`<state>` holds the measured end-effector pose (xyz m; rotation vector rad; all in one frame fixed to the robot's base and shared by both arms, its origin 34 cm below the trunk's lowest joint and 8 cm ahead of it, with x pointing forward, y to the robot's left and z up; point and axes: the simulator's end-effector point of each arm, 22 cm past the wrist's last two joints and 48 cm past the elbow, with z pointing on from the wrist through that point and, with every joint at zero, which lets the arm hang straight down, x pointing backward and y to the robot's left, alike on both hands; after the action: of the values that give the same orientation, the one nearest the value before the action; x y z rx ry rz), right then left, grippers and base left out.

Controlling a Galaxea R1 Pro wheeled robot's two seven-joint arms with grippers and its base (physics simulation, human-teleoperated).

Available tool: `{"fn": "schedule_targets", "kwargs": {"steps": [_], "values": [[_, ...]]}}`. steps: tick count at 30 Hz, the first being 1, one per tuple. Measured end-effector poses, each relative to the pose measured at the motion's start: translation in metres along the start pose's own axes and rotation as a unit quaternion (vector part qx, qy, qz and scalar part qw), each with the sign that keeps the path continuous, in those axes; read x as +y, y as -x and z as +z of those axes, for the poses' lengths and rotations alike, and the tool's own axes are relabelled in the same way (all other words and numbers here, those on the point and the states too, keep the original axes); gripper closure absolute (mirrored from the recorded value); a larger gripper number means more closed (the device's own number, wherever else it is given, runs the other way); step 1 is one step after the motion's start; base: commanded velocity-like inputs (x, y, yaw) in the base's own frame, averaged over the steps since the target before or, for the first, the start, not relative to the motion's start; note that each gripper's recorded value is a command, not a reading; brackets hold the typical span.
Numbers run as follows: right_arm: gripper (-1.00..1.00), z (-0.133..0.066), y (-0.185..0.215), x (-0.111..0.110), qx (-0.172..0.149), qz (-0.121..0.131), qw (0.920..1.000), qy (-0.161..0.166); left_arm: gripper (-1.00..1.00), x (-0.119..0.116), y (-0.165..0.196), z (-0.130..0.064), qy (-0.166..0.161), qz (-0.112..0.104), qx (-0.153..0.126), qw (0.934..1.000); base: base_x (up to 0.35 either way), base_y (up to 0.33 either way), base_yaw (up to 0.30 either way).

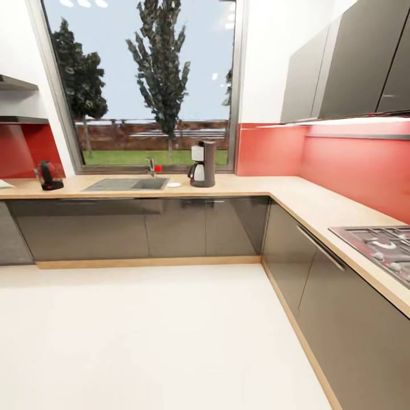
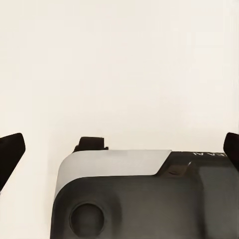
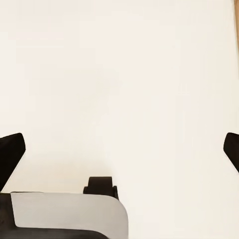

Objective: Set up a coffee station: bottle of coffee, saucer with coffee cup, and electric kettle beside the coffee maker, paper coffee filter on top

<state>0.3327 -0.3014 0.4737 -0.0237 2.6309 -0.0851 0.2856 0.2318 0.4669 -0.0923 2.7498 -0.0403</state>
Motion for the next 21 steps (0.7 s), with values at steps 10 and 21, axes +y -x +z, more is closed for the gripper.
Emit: {"fn": "schedule_targets", "kwargs": {"steps": [10,21], "values": [[-1.00,0.0000,0.0003,0.0006,-0.001,0.000,1.0000,0.000,-1.00,0.0001,0.0000,0.0000,0.000,0.000,0.000,1.0000,0.327,0.000,0.000],[-1.00,0.0000,0.0000,0.0010,0.000,0.000,1.0000,0.000,-1.00,0.0001,0.0000,0.0000,0.000,0.000,0.000,1.0000,0.327,0.000,0.036]]}}
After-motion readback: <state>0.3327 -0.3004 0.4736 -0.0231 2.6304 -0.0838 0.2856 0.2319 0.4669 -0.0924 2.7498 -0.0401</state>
